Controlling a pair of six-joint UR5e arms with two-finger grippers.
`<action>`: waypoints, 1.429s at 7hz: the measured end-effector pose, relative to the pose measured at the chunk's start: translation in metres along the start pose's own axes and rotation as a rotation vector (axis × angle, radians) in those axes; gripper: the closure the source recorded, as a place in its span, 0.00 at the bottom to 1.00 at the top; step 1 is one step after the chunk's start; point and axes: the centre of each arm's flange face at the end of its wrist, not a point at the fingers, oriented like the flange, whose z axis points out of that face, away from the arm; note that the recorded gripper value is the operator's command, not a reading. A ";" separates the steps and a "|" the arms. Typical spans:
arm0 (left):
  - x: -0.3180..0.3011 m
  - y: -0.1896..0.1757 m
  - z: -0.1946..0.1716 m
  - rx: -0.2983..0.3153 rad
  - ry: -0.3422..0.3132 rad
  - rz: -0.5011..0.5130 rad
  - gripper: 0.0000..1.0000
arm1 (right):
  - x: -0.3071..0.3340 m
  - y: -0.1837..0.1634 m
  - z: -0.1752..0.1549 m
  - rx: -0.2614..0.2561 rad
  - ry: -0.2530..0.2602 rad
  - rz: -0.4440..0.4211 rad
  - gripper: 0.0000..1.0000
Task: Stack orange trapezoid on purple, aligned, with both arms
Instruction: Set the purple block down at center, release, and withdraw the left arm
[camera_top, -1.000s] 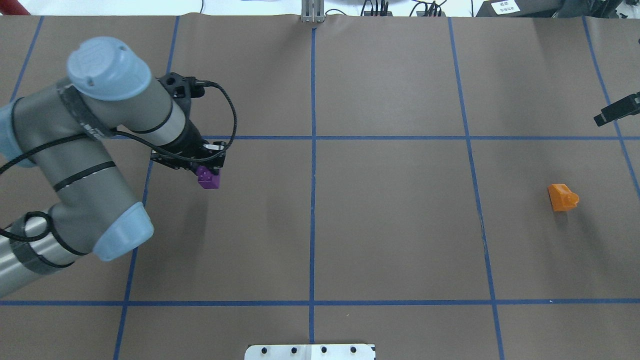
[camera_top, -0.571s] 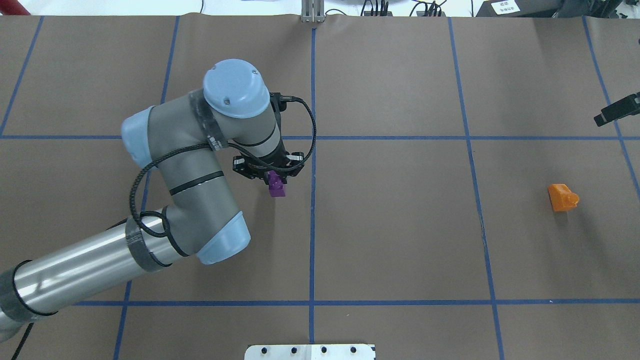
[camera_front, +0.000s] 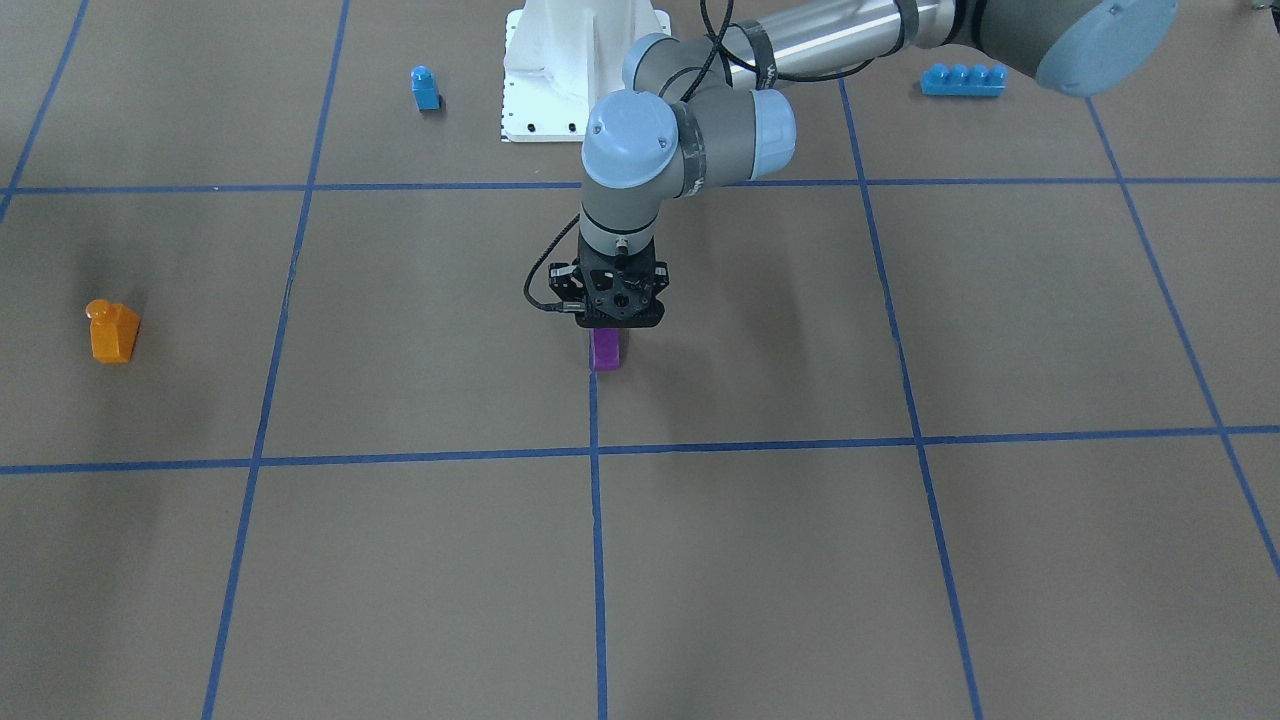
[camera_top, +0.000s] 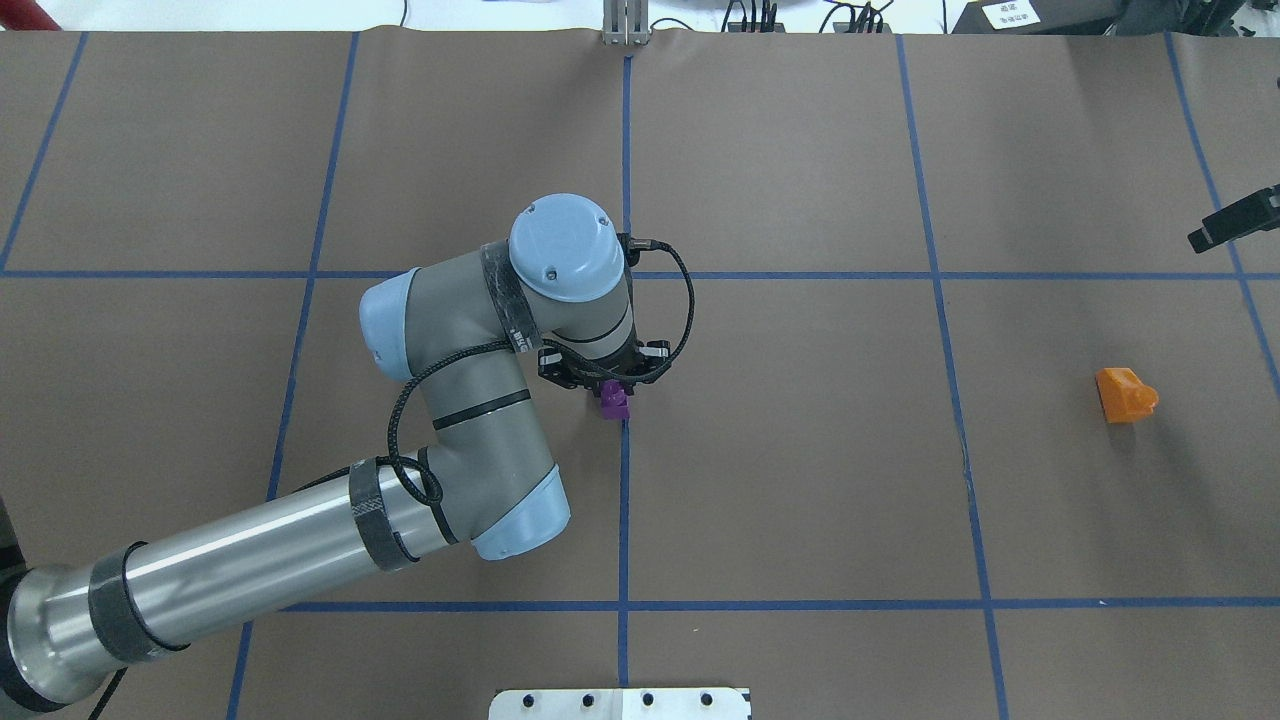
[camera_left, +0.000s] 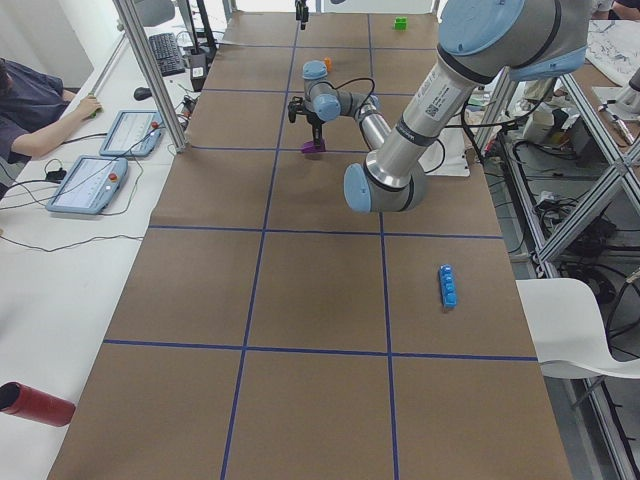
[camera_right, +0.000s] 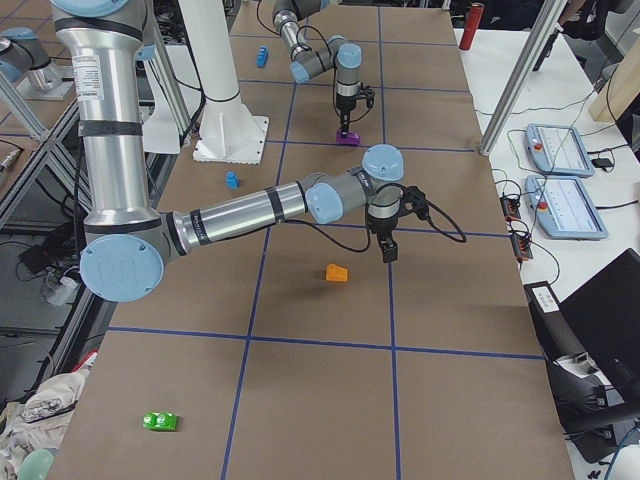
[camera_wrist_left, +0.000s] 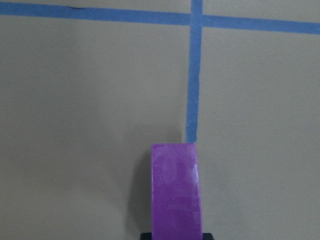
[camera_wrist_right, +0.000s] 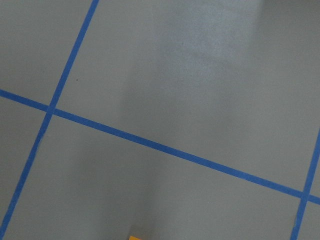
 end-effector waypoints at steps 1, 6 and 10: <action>0.001 0.002 0.003 -0.001 0.003 0.001 0.63 | 0.000 0.000 0.000 -0.001 0.000 0.001 0.00; 0.007 0.010 0.007 -0.008 0.006 0.012 0.00 | 0.002 0.001 0.002 -0.005 0.001 0.003 0.00; -0.075 -0.009 -0.066 0.026 0.001 0.121 0.00 | 0.014 0.014 0.017 -0.040 0.005 0.028 0.00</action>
